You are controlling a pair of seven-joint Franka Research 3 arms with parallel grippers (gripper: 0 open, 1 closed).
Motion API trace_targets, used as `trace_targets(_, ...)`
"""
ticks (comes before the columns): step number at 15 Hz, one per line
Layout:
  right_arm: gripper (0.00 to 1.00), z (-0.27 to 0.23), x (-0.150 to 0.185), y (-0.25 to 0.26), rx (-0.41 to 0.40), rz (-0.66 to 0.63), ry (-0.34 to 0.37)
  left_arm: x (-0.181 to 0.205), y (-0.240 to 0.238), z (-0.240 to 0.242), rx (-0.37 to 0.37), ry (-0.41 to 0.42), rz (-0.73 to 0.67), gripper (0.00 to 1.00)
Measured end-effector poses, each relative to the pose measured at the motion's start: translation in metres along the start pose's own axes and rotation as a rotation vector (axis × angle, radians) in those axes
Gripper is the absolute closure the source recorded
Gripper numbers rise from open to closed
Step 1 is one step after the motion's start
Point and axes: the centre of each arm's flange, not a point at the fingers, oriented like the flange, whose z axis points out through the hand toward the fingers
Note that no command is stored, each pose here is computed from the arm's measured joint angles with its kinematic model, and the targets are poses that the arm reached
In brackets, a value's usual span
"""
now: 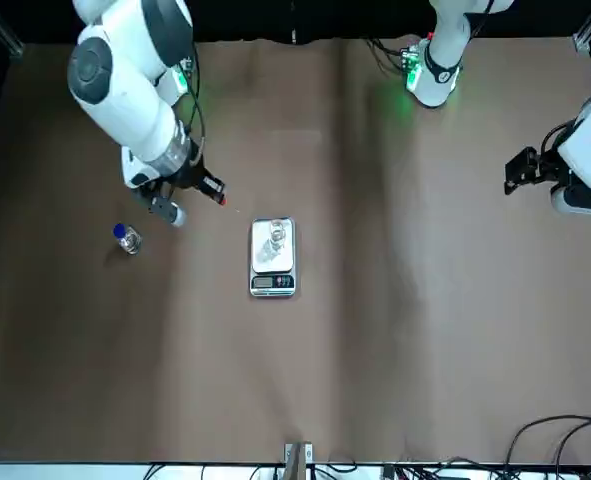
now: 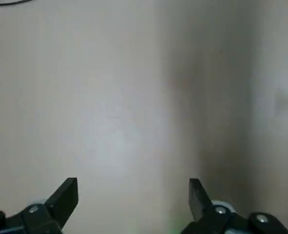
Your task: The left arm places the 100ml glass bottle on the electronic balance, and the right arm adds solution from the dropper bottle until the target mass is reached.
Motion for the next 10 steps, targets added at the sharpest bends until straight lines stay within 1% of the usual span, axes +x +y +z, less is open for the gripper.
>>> trace_targets(4,0.84,0.017,-0.01,-0.019,0.024,0.028,0.018,0.001,0.0,0.002,0.0,-0.003,0.0,0.0)
trace_targets(7,0.84,0.035,-0.022,-0.031,0.017,0.028,0.013,0.002,0.0,0.007,-0.001,-0.013,0.001,0.0)
trace_targets(10,0.84,0.042,-0.026,-0.038,0.027,0.036,0.02,0.005,0.0,0.014,-0.001,-0.026,0.001,0.0)
